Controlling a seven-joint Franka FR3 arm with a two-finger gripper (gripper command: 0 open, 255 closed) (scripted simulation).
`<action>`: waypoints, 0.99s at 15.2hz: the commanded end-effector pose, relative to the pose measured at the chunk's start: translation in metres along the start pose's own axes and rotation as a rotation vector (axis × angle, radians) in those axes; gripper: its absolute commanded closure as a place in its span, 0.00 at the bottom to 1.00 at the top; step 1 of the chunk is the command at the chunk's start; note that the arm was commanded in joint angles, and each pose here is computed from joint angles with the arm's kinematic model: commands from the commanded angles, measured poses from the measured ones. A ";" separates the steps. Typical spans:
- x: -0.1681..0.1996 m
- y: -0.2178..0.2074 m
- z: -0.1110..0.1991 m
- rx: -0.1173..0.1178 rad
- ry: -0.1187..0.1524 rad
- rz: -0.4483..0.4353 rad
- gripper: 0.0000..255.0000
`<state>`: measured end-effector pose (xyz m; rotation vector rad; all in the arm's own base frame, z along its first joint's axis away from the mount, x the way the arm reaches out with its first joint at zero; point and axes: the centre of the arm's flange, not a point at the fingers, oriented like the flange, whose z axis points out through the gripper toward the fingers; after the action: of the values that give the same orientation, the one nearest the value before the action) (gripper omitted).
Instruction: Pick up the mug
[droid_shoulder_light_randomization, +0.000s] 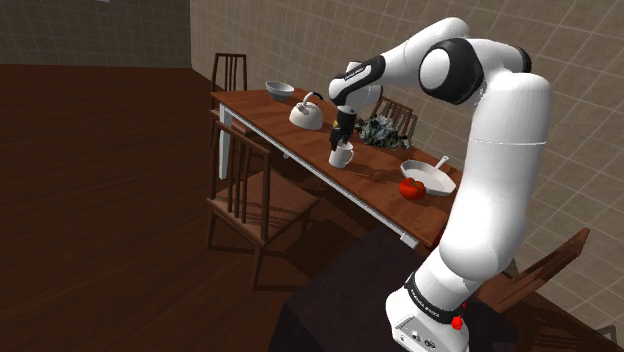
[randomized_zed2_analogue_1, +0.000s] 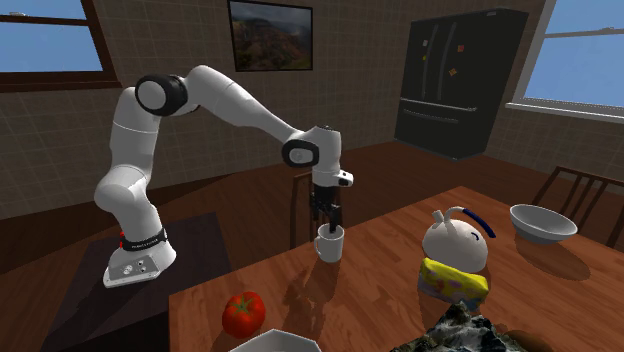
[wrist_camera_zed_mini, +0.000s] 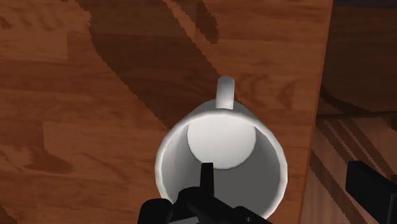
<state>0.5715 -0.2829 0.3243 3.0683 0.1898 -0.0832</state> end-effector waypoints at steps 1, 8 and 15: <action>0.002 0.000 0.011 0.000 0.000 -0.001 0.00; 0.003 -0.001 0.031 0.000 0.000 -0.001 1.00; 0.003 -0.001 0.031 0.000 0.000 -0.001 1.00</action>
<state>0.5730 -0.2833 0.2936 3.0679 0.1910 -0.0823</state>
